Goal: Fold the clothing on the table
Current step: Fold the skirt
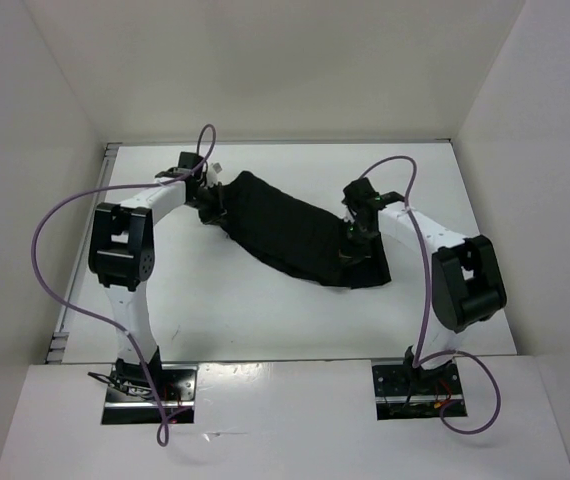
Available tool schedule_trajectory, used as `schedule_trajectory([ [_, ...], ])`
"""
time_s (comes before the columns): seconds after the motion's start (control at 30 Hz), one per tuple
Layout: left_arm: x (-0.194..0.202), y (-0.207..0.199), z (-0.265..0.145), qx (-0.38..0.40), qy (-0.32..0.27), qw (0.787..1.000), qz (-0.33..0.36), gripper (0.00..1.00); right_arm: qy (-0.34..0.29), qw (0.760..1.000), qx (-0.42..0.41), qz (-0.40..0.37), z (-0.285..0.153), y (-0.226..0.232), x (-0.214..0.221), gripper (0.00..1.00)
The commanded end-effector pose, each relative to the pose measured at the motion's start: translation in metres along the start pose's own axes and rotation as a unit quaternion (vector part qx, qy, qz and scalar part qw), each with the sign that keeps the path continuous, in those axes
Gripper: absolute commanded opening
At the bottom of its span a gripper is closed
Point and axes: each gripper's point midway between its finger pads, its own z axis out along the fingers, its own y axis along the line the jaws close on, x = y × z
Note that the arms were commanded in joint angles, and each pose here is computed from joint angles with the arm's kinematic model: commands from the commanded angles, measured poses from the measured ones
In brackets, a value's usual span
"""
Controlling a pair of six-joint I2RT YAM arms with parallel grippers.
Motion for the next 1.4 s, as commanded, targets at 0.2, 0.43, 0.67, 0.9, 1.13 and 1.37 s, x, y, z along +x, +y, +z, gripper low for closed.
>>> schedule_trajectory([
  [0.2,-0.089,-0.014,-0.005,-0.025,-0.106,0.994,0.033,0.1,0.105,0.991,0.077,-0.021,0.033,-0.01,0.053,0.26],
  [0.43,-0.131,-0.051,-0.071,-0.026,-0.197,0.978,0.06,0.66,-0.002,0.992,0.125,-0.012,-0.038,0.007,0.008,0.53],
  [0.67,-0.147,-0.104,-0.094,0.043,-0.211,0.969,0.122,0.7,-0.094,0.987,0.128,-0.004,-0.085,0.02,-0.032,0.61],
  [0.9,-0.166,-0.124,-0.042,0.063,-0.179,0.968,0.162,0.04,-0.111,0.979,0.166,0.029,-0.063,-0.012,-0.056,0.69],
  [1.13,-0.176,-0.104,0.016,0.056,-0.178,0.971,0.151,0.03,-0.142,0.979,0.112,0.092,-0.056,-0.036,-0.083,0.75],
  [1.37,-0.177,-0.09,0.047,0.052,-0.163,0.976,0.136,0.03,-0.107,0.984,0.098,0.101,-0.012,-0.053,-0.085,0.78],
])
